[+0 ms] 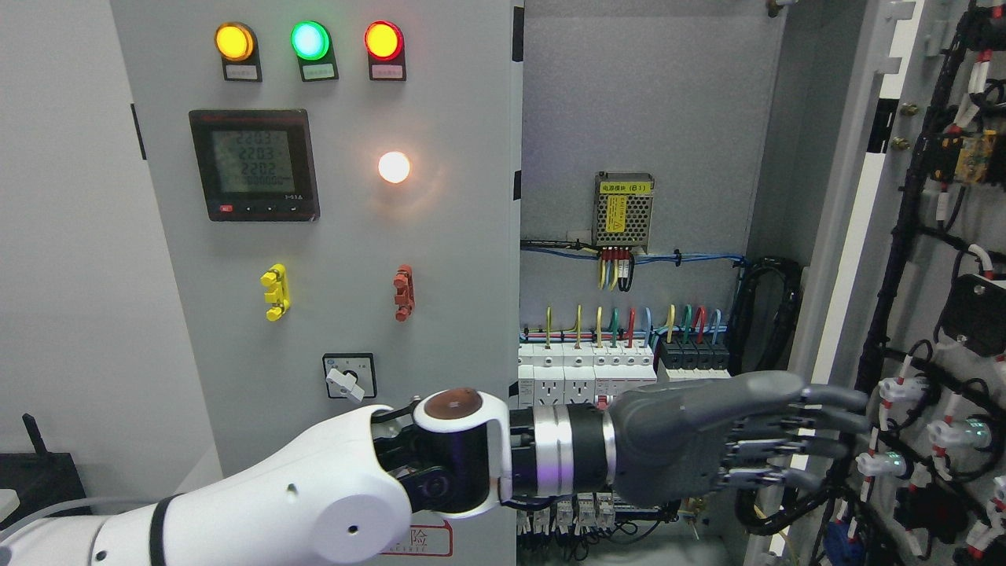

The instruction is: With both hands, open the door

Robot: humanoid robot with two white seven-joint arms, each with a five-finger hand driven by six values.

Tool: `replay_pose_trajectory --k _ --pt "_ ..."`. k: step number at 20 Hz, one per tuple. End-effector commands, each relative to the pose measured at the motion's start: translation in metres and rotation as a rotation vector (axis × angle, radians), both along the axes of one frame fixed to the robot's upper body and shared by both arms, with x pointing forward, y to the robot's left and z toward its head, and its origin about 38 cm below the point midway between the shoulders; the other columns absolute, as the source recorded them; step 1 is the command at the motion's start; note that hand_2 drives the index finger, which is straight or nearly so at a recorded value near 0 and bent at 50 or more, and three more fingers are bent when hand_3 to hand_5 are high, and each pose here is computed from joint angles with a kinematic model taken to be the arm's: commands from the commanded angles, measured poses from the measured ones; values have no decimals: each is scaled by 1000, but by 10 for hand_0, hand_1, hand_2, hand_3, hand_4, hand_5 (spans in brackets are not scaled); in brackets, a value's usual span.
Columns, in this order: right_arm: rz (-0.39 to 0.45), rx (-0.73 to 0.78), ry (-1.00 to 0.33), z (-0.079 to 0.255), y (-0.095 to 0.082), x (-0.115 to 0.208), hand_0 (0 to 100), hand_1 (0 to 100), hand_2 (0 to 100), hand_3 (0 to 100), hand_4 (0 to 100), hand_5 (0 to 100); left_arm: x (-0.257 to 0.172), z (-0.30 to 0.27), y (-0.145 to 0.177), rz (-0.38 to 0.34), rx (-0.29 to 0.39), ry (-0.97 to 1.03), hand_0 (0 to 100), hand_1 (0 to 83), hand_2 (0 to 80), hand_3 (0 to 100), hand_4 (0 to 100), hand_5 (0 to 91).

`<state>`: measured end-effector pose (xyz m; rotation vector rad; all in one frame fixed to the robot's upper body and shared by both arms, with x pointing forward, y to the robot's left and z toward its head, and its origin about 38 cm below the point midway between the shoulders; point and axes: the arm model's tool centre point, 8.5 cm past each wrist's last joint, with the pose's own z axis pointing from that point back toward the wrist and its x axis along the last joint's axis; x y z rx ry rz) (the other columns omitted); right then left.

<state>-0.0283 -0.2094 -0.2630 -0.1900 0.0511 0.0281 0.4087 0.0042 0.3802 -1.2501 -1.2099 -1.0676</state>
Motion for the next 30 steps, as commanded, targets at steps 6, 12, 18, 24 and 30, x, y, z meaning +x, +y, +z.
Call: replay_pose_trajectory --k 6,12,18,24,30 --pt "0 1 1 0 0 0 120 389 0 0 0 0 0 -86 211 423 28 13 120 389 0 0 0 0" --pt "-1 1 1 0 0 0 120 389 0 0 0 0 -15 -131 272 573 107 75 120 389 0 0 0 0" --pt "-1 1 1 0 0 0 120 389 0 0 0 0 -48 -185 328 727 197 132 120 389 0 0 0 0" --pt "-1 1 1 0 0 0 120 389 0 0 0 0 -100 -254 380 882 340 214 120 389 0 0 0 0" --pt "0 1 1 0 0 0 120 389 0 0 0 0 -180 -315 409 1062 377 259 120 389 0 0 0 0"
